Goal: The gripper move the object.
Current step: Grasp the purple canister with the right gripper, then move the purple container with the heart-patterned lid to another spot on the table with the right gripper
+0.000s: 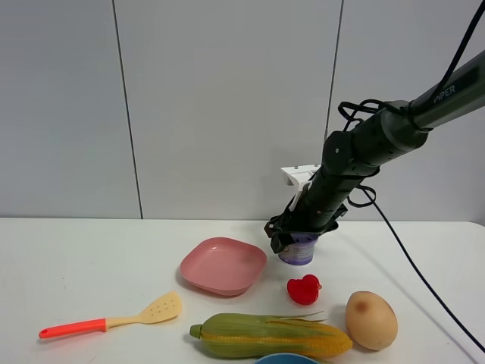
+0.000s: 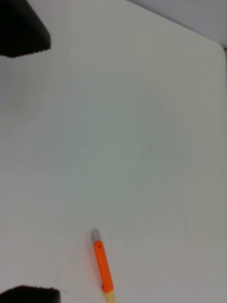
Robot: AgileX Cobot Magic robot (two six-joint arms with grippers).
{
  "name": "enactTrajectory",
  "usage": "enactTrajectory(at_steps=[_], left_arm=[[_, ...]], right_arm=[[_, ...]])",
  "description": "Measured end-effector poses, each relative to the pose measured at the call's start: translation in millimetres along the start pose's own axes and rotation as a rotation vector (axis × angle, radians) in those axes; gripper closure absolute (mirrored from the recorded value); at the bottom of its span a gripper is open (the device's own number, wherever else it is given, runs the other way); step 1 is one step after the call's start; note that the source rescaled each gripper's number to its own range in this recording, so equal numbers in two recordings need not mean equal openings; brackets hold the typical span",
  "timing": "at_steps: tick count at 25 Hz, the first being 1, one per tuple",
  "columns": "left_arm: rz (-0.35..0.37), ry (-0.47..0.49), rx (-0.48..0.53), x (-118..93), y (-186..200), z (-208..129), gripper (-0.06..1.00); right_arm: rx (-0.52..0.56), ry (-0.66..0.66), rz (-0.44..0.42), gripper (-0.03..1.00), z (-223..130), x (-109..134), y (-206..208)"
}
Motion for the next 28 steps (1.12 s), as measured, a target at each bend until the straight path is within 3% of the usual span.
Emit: enactTrajectory(at_steps=[18, 25, 28], left_arm=[[0.0, 0.0, 0.0, 0.0, 0.0, 0.0, -0.06], [0.0, 0.0, 0.0, 0.0, 0.0, 0.0, -0.06], [0.0, 0.0, 0.0, 0.0, 0.0, 0.0, -0.06]], right_arm=[[0.04, 0.002, 0.01, 0.97, -0.8, 1.0, 9.6], [-0.026, -0.001, 0.008, 0.97, 19.6, 2.5, 51.5], [-0.094, 0.019, 0.021, 0.97, 34.5, 16.3, 80.3]])
Point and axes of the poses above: a point on each arm's last joint axis where the gripper is mounted, y pointing back along that axis away from the gripper, x along the wrist's bending axis when the last joint is at zero, z = x × y, the point moved 2 cm from there along -y, pointing out along that axis toward the gripper, and after that the axes turned 1 degree about y, right-handed, at the moved point
